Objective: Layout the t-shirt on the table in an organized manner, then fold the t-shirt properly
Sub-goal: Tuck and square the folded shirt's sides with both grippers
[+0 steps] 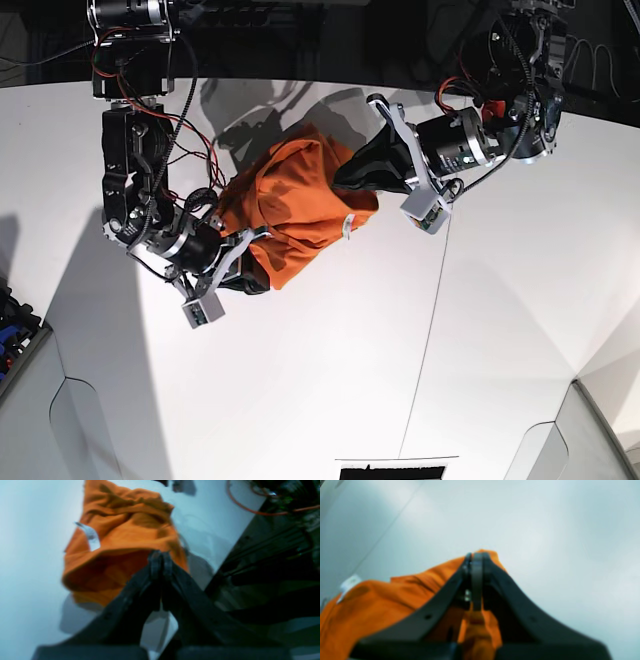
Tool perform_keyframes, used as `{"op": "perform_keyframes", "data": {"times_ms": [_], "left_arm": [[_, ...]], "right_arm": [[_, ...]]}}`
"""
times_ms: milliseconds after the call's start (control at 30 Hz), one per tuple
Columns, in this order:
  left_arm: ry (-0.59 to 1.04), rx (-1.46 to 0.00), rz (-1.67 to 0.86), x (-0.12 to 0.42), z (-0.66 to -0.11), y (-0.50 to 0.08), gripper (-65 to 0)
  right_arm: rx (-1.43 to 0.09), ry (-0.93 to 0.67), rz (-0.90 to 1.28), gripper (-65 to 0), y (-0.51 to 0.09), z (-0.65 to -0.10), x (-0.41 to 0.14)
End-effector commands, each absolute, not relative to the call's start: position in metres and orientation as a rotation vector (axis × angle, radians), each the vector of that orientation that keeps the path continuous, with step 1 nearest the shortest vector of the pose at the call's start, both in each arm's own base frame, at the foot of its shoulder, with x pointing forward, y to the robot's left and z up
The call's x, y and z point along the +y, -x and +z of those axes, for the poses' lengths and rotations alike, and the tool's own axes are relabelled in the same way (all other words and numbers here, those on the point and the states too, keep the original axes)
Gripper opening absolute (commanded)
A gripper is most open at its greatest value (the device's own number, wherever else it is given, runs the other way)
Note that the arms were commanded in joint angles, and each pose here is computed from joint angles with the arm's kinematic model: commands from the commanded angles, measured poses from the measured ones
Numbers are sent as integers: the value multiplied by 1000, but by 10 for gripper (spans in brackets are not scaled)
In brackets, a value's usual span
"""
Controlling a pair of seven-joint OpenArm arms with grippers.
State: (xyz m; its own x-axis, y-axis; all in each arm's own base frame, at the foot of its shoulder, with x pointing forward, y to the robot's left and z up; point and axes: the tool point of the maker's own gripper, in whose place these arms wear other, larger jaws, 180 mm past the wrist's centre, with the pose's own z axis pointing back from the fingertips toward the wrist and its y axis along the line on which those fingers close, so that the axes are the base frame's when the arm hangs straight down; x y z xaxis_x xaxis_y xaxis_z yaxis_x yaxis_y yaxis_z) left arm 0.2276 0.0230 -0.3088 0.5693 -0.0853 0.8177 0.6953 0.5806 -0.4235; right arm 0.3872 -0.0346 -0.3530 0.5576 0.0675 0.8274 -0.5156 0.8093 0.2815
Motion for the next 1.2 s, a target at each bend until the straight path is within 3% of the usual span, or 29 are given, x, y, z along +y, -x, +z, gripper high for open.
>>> {"op": "perform_keyframes", "data": {"times_ms": [0, 300, 533, 767, 1167], "left_arm": [[873, -906, -535, 19, -289, -230, -647], [872, -950, -580, 12, -273, -226, -647], [923, -855, -626, -22, -301, -206, -647], [996, -748, -520, -43, -336, -199, -647], [823, -650, -549, -11, -391, -216, -647]], "right_arm": [[-1006, -557, 370, -650, -404, -326, -33], [-998, -531, 370, -650, -426, -327, -36], [-944, -576, 325, -650, -431, -352, -27], [-870, -560, 439, -650, -425, -368, -2], [-787, -508, 490, -650, -412, -384, -27]]}}
